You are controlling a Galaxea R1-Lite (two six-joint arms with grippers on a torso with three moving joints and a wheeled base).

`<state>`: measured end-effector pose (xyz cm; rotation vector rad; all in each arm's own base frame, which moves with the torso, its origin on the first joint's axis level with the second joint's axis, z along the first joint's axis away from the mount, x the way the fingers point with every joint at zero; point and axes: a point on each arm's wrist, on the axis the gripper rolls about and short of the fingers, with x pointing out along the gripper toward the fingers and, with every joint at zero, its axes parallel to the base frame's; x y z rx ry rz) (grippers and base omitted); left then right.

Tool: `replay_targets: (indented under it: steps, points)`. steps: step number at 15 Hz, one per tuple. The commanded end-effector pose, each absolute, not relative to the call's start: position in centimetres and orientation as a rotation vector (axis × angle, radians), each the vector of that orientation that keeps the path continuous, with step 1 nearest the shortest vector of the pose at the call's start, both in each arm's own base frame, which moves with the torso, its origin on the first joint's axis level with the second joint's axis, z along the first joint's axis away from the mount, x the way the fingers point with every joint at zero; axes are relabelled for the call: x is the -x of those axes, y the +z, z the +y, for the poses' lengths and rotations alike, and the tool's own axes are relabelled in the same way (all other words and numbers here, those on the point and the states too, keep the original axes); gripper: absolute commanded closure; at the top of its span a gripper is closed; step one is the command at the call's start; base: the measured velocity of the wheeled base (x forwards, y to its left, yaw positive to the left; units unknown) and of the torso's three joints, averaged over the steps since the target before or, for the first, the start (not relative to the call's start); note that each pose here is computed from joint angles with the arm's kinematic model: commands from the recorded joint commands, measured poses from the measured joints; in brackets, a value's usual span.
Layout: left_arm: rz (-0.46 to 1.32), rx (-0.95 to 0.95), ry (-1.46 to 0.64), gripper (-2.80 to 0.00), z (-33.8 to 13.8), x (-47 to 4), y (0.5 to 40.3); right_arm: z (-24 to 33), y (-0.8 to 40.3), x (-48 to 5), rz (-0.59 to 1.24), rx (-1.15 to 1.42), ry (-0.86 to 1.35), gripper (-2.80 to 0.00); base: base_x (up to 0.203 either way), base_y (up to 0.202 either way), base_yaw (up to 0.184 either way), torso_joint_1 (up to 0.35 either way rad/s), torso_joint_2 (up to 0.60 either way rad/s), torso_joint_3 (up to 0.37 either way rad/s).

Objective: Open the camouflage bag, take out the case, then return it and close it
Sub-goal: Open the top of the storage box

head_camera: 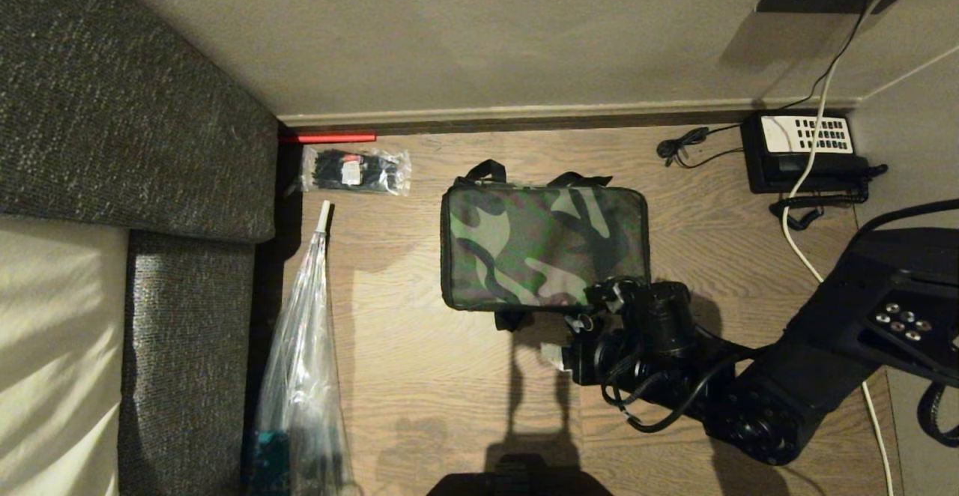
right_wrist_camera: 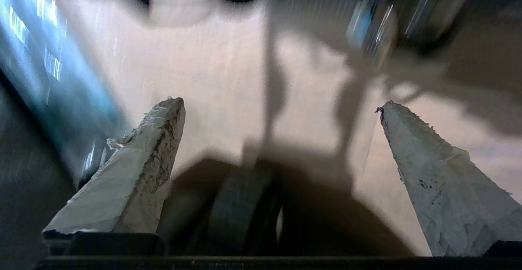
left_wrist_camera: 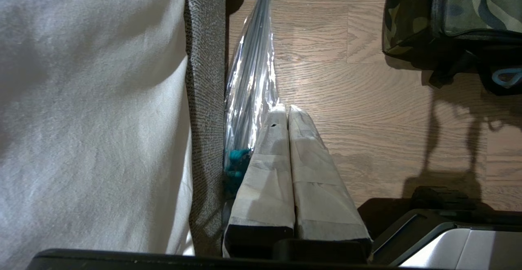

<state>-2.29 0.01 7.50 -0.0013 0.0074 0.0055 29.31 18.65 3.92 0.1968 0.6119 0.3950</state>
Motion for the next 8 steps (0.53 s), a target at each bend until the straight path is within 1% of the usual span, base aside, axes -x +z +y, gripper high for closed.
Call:
replay_targets:
  steps: [1, 5, 8]
  points:
    - [0.006, 0.002, 0.006, 0.00, 0.0, 2.3, 7.5, 18.8, 4.2, -29.7, 0.582, -0.202, 0.387, -2.80, 0.000, 0.000, 0.000, 0.000, 0.00, 0.000]
    - [0.008, 0.002, 0.006, 0.00, 0.0, 2.3, 7.5, 18.9, 5.3, -29.9, 0.546, -0.216, 0.397, -2.80, 0.000, 0.000, 0.000, 0.000, 0.00, 0.000]
    - [0.008, 0.002, 0.006, 0.00, 0.0, 2.3, 7.5, 18.7, 7.1, -29.6, 0.505, -0.230, 0.412, -2.80, 0.000, 0.000, 0.000, 0.000, 0.00, 0.000]
